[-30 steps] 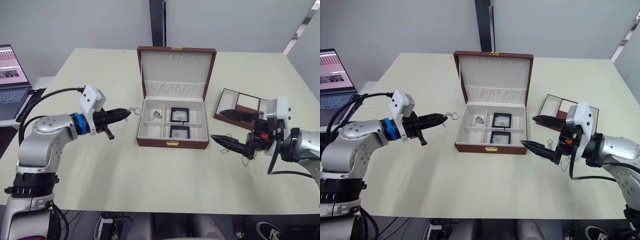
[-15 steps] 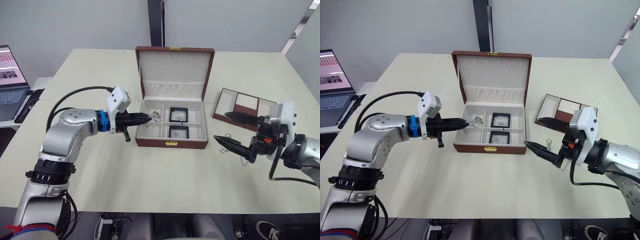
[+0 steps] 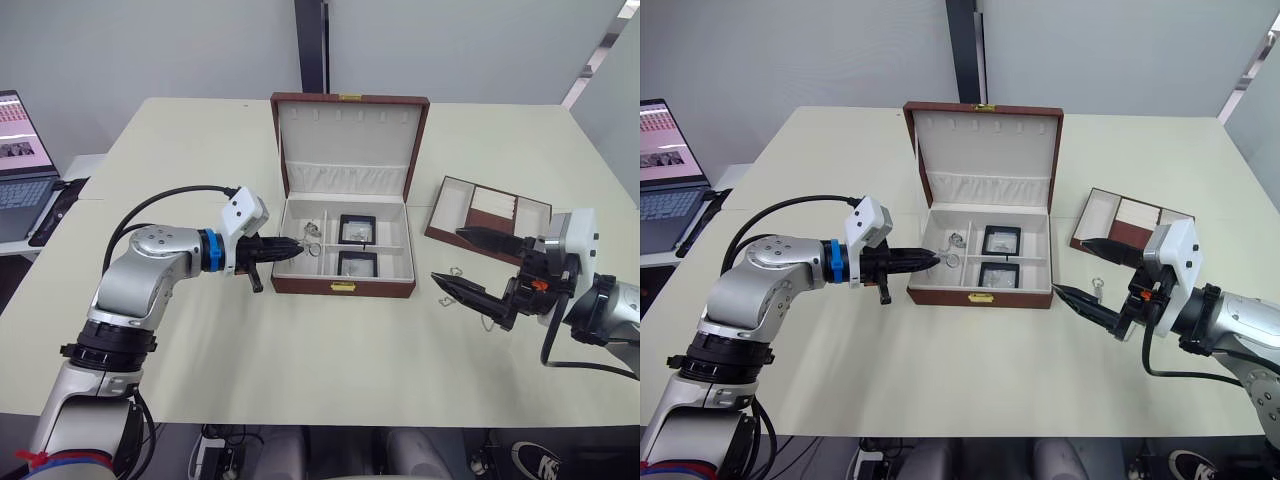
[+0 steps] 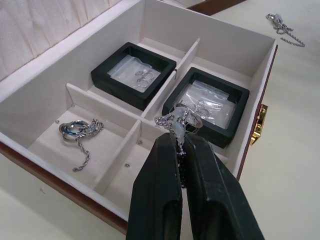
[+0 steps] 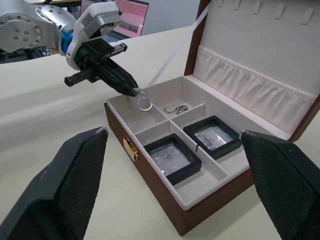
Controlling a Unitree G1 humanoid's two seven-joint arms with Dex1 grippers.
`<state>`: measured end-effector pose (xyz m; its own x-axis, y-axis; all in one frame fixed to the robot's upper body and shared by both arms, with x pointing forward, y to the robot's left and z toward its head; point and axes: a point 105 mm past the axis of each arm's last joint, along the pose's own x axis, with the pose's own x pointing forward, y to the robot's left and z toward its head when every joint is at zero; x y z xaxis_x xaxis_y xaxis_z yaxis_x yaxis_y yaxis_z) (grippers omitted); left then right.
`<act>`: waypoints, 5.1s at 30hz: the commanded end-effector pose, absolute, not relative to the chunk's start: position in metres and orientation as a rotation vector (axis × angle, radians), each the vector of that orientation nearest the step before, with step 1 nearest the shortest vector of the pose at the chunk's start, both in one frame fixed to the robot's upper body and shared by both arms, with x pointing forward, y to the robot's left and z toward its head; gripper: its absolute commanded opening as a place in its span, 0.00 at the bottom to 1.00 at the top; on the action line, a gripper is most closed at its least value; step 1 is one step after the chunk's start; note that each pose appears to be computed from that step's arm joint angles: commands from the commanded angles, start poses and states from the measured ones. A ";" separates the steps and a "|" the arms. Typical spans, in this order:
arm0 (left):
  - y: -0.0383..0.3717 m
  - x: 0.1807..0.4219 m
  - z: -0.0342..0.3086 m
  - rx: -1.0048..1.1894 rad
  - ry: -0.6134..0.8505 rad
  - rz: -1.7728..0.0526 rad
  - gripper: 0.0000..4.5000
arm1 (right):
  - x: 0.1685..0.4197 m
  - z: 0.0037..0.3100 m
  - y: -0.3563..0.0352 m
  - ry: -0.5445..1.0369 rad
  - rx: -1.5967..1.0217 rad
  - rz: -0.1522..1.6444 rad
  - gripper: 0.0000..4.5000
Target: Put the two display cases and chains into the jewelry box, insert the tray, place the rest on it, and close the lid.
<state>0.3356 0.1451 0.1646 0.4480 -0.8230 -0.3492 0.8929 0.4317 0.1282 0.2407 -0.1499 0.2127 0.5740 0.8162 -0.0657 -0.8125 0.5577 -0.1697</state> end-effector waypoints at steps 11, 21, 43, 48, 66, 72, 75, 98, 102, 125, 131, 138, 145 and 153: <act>0.152 0.337 0.199 0.227 0.146 -1.060 0.90 | 0.245 0.219 -0.160 -0.047 -0.199 0.945 1.00; 0.234 0.318 0.201 0.173 0.190 -0.858 0.99 | 0.260 0.192 -0.243 0.090 -0.202 0.776 1.00; 0.388 0.234 0.146 0.200 0.302 -0.181 0.99 | 0.278 0.134 -0.366 0.191 -0.141 0.386 1.00; 0.389 0.234 0.146 0.193 0.295 -0.167 0.99 | 0.278 0.128 -0.372 0.204 -0.140 0.373 1.00; 0.363 0.252 0.153 0.214 0.262 -0.255 0.99 | 0.278 0.139 -0.366 0.204 -0.169 0.431 1.00; 0.295 0.273 0.187 0.247 0.183 -0.545 0.99 | 0.285 0.177 -0.343 0.232 -0.250 0.599 1.00; 0.250 0.282 0.197 0.263 0.149 -0.739 0.99 | 0.289 0.193 -0.331 0.288 -0.305 0.705 1.00; 0.054 0.303 0.203 0.300 -0.165 -1.415 0.99 | 0.358 0.159 -0.312 0.597 -0.591 0.835 1.00; 0.051 0.303 0.204 0.280 -0.188 -1.407 0.99 | 0.360 0.150 -0.315 0.631 -0.605 0.817 1.00; 0.043 0.301 0.203 0.257 -0.213 -1.412 1.00 | 0.369 0.141 -0.313 0.596 -0.597 0.770 0.00; 0.043 0.302 0.205 0.256 -0.225 -1.405 1.00 | 0.369 0.150 -0.315 0.579 -0.589 0.770 0.00; 0.047 0.304 0.204 0.246 -0.244 -1.356 1.00 | 0.352 0.176 -0.331 0.573 -0.610 0.791 0.00; 0.071 0.302 0.195 0.236 -0.216 -1.275 1.00 | 0.312 0.194 -0.330 0.581 -0.677 0.860 0.00; 0.095 0.296 0.186 0.243 -0.207 -1.192 1.00 | 0.266 0.206 -0.285 0.574 -0.707 0.962 0.00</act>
<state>0.3002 0.0898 0.1737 0.3436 -0.9391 -0.0056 0.9119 0.3323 0.2408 0.2706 -0.3014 0.1791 0.4259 0.5037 -0.7516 -0.8789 0.4277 -0.2114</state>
